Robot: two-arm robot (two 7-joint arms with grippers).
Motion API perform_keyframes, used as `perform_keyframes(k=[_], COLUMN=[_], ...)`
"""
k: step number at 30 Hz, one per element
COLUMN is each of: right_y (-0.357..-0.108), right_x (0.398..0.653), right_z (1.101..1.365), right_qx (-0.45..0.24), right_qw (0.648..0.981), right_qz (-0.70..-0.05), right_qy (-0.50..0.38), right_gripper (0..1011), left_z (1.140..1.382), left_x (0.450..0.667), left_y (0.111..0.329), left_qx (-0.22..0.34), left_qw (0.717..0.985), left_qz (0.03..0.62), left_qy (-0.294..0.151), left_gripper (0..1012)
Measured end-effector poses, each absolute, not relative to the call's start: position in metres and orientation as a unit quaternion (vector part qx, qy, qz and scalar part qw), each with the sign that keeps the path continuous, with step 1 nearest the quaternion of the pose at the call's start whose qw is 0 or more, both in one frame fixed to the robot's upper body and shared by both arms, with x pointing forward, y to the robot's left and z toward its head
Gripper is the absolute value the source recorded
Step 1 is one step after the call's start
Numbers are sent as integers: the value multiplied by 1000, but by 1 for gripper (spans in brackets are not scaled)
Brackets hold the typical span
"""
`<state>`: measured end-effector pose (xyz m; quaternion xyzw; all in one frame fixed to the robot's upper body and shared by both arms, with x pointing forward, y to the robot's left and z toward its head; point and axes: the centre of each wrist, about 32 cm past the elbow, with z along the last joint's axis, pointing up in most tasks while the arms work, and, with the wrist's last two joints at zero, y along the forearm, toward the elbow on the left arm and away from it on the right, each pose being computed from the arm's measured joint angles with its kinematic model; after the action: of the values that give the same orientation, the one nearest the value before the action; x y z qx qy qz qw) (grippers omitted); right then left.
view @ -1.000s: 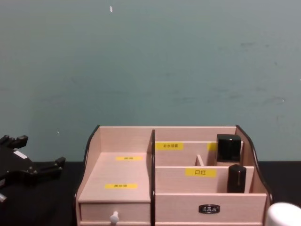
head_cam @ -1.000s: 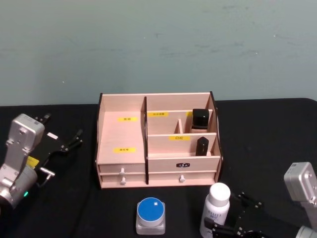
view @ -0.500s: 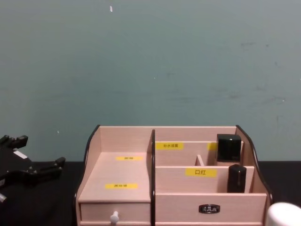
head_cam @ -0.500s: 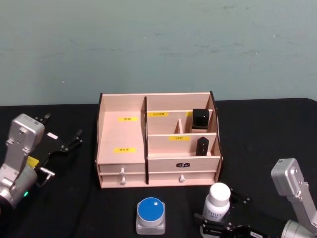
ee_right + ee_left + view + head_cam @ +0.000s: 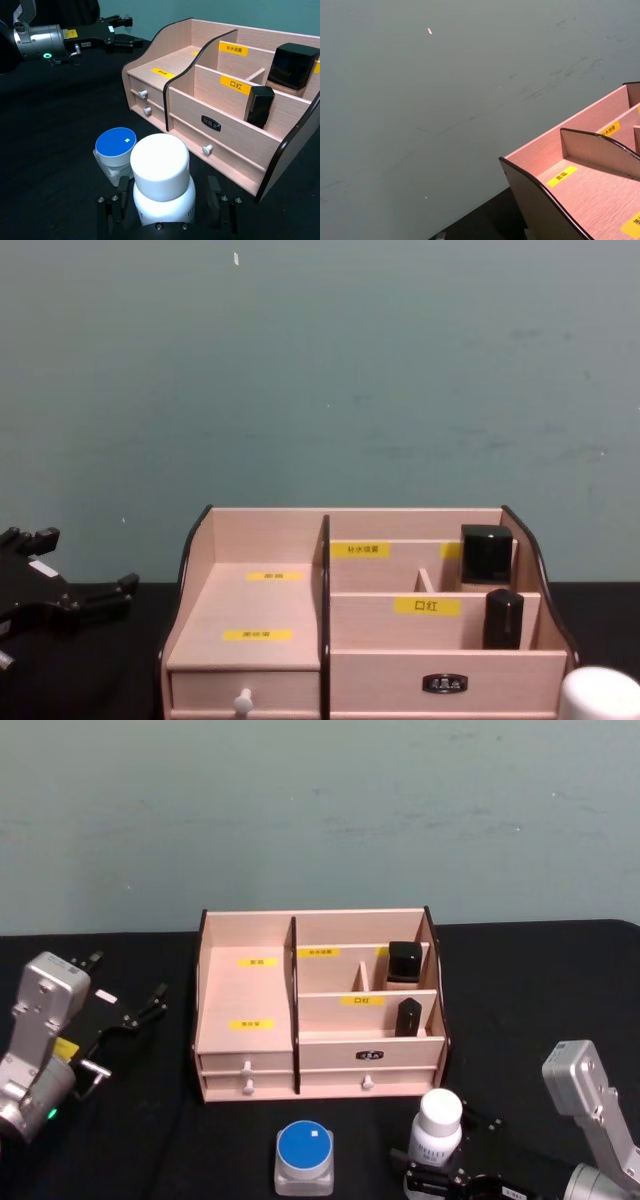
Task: Pick up the facial cleanser and watermelon frost from the table and place them into the tiered storage box.
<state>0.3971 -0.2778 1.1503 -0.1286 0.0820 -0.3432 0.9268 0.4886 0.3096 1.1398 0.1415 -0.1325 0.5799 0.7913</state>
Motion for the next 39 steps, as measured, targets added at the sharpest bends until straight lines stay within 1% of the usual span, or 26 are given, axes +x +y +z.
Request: perform_keyframes(k=[1,4,6,8,10,14,29,33,39], right_y=[-278,-278,-278,-278,-278,-278,-279,-278,-273], right_x=[397,397,397,397,397,397,397,400,408], right_z=[1150,1150,1151,1151,1151,1151,1152,1158,1174], right_qx=[-129,-128,-128,-128,-128,-128,-123,-116,-106], right_qw=[927,927,927,927,927,927,927,928,929], right_qz=[-343,-343,-343,-343,-343,-343,-345,-347,-350], right_qy=[82,82,82,82,82,83,82,73,44], right_gripper=[980,894,864,795,760,612,602,603,603], left_z=[1140,1140,1140,1140,1140,1140,1140,1140,1140], left_x=[489,489,489,489,489,489,489,489,489], left_y=[310,310,310,310,310,310,310,310,310], left_qx=[141,141,141,141,141,141,141,142,141], left_qw=[791,791,791,791,791,791,791,791,791], left_qz=[580,580,580,580,580,580,580,580,580], left_qy=[-132,-132,-132,-132,-132,-132,-132,-132,-132], left_gripper=[1010,1010,1010,1010,1010,1010,1010,1010,1010])
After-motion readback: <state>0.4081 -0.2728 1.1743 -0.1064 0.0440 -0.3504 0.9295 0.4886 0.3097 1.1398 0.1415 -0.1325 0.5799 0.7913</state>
